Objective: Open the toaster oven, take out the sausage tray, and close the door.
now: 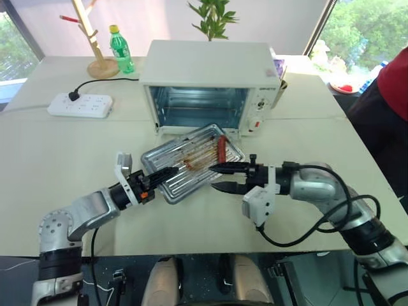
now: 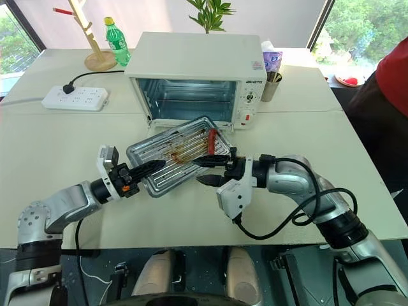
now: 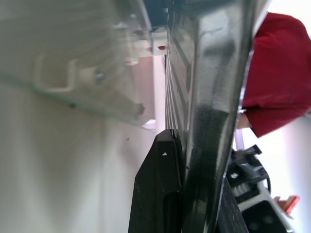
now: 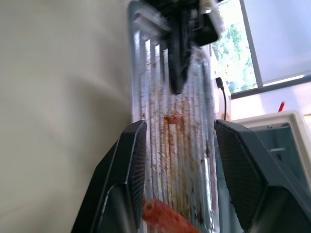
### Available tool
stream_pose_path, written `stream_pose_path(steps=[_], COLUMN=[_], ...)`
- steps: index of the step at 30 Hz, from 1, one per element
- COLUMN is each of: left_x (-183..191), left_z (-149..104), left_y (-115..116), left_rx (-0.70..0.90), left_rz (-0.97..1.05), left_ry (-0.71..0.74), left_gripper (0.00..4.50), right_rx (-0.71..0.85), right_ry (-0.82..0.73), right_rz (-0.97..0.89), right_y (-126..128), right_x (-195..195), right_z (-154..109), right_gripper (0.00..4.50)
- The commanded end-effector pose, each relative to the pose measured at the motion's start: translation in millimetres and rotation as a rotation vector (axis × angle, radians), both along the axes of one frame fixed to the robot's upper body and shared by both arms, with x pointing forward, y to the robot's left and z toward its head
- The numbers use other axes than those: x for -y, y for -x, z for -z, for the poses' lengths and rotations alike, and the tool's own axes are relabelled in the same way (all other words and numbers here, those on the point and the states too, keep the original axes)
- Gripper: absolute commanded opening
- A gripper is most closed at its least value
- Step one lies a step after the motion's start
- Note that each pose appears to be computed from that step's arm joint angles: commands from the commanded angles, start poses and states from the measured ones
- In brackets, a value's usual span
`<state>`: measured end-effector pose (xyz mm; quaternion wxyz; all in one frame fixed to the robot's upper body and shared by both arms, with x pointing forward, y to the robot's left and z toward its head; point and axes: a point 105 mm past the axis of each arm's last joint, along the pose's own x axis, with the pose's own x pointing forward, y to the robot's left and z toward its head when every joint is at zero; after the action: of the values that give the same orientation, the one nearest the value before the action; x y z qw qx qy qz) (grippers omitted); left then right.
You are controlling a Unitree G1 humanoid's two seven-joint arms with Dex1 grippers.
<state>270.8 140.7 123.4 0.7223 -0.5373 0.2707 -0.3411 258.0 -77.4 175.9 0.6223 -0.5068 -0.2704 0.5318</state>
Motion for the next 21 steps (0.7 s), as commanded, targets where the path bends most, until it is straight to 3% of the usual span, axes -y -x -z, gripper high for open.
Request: stream_pose_path(steps=[1,8,15,21], left_x=[-12,-54,-95,-137], left_z=[-17,-22,-18,-21], left_y=[8,49,79,95], left_rx=[0.086,0.162,0.143,0.159], left_rz=[-0.051,-0.293,-0.574,-0.852], left_ry=[0.025,0.036,0.015,0.037], left_gripper=[0.00,0.00,0.00,0.00], right_rx=[-0.143,-0.495,-0.594,-0.667], right_ry=[-0.127,-0.310,-0.344,-0.299], right_rz=[0.094,0.447,0.634,0.663], right_y=[-2,-38,-66,-73], right_x=[19,83,114,110], right_z=[-22,-9,19,53], right_gripper=[2.37,2.37,2.37,2.37])
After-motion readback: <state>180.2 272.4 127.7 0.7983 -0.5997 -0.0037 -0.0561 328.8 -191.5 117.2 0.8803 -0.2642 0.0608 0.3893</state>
